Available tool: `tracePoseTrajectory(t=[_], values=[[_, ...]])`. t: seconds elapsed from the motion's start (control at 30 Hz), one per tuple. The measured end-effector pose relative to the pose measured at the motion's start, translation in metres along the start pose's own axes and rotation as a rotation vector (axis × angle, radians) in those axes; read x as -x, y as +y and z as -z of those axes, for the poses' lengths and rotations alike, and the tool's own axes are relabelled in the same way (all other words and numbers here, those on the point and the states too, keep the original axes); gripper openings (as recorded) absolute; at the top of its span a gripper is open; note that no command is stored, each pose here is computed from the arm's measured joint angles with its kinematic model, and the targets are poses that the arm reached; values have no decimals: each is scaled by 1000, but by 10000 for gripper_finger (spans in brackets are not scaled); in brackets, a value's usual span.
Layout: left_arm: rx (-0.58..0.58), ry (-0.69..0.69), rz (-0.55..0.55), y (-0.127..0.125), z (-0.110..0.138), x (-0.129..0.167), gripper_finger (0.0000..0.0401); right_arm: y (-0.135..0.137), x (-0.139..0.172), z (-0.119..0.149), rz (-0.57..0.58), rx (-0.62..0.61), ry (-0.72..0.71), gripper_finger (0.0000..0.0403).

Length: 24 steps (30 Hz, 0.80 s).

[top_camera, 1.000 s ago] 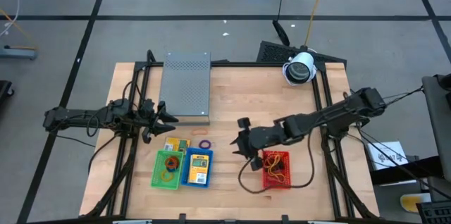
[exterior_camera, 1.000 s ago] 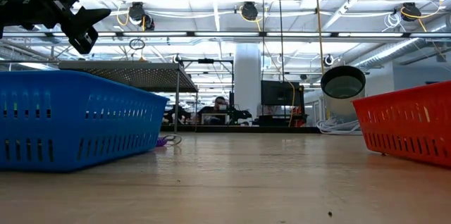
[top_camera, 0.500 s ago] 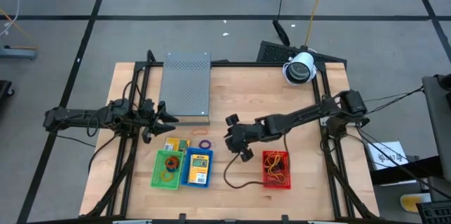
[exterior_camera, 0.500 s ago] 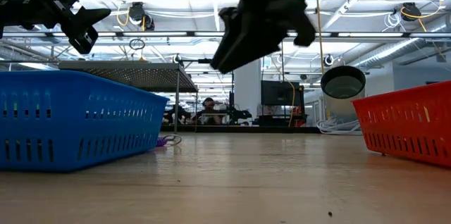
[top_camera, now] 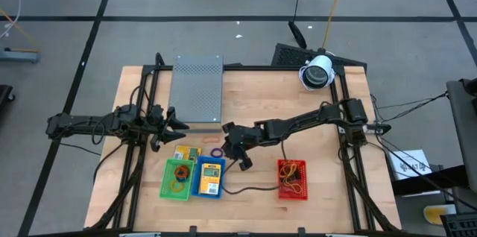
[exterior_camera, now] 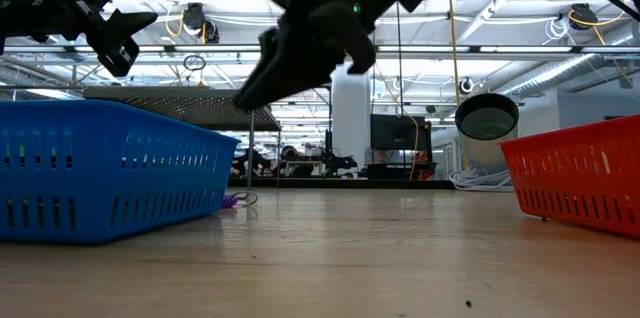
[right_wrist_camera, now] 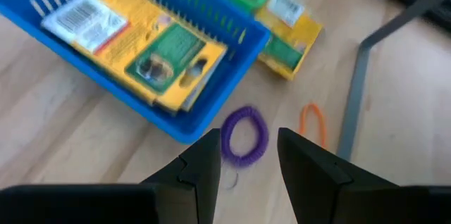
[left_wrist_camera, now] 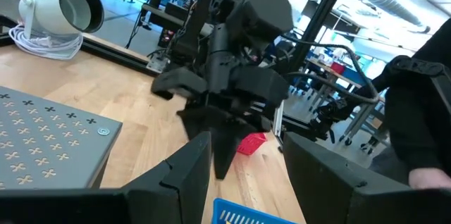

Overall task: Pick & Place Office Desk Supplies
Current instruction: Put the purple spring rubberband into the green bin

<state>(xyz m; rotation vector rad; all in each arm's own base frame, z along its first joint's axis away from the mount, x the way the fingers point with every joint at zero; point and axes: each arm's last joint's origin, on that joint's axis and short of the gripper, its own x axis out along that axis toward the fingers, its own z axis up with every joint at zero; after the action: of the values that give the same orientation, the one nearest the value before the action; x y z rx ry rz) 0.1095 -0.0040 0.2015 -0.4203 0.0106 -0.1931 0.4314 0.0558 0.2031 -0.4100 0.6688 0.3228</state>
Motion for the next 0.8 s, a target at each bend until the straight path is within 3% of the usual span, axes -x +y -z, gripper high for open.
tracePoseTrajectory(t=[0.8], values=[[-1,0,0,0,0,0,186,-8,-39,33,-85,-111,39,130]])
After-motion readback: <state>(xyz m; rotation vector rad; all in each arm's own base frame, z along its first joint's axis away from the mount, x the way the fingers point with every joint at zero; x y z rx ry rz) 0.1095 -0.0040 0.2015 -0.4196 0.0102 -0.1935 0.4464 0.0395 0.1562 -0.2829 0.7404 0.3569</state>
